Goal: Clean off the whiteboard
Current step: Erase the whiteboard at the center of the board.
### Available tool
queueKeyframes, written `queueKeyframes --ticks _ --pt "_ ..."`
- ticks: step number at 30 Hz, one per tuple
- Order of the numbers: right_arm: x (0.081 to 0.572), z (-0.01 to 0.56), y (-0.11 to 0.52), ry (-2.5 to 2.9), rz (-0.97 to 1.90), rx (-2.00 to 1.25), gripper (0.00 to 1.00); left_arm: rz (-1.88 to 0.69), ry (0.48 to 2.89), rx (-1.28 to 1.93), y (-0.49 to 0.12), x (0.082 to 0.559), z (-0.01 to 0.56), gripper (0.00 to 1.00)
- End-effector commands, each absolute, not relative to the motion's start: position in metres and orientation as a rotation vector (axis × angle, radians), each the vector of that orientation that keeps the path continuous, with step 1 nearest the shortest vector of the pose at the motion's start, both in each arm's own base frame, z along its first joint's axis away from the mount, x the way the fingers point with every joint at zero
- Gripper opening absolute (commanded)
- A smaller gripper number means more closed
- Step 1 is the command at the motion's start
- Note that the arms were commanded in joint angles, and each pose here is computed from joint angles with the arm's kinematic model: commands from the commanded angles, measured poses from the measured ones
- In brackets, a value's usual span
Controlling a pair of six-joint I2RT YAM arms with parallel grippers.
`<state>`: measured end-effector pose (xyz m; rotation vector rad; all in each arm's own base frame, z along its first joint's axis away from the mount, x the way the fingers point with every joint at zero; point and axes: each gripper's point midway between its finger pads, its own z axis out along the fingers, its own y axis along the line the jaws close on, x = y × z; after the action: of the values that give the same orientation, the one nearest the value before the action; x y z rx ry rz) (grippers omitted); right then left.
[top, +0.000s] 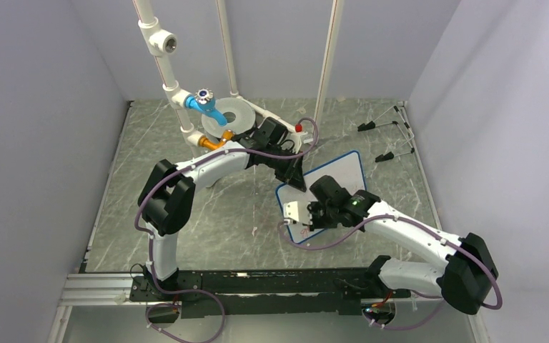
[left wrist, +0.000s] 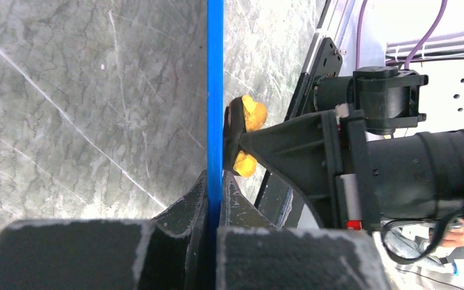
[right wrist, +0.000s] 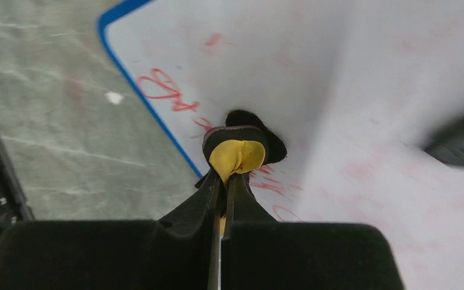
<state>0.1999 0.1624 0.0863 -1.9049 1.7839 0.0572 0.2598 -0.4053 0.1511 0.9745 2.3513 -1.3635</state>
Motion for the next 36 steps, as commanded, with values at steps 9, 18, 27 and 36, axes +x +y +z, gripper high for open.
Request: queueKeyframes --ticks 9,18,27,36 --pt "0.209 0.077 0.152 1.859 -0.019 -1.858 0.00 -1.481 2.302 1.027 -0.408 0.238 0.178 0.00" --pt "0.257 0.125 0.132 1.885 -0.125 -1.484 0.00 -1.485 2.296 1.028 -0.409 0.239 0.179 0.00" --pt "0.189 0.076 0.151 1.826 0.133 -1.918 0.00 -1.487 2.296 1.030 -0.408 0.238 0.179 0.00" --pt "0.211 0.081 0.139 1.908 0.013 -1.799 0.00 -1.488 2.296 1.035 -0.408 0.238 0.178 0.00"
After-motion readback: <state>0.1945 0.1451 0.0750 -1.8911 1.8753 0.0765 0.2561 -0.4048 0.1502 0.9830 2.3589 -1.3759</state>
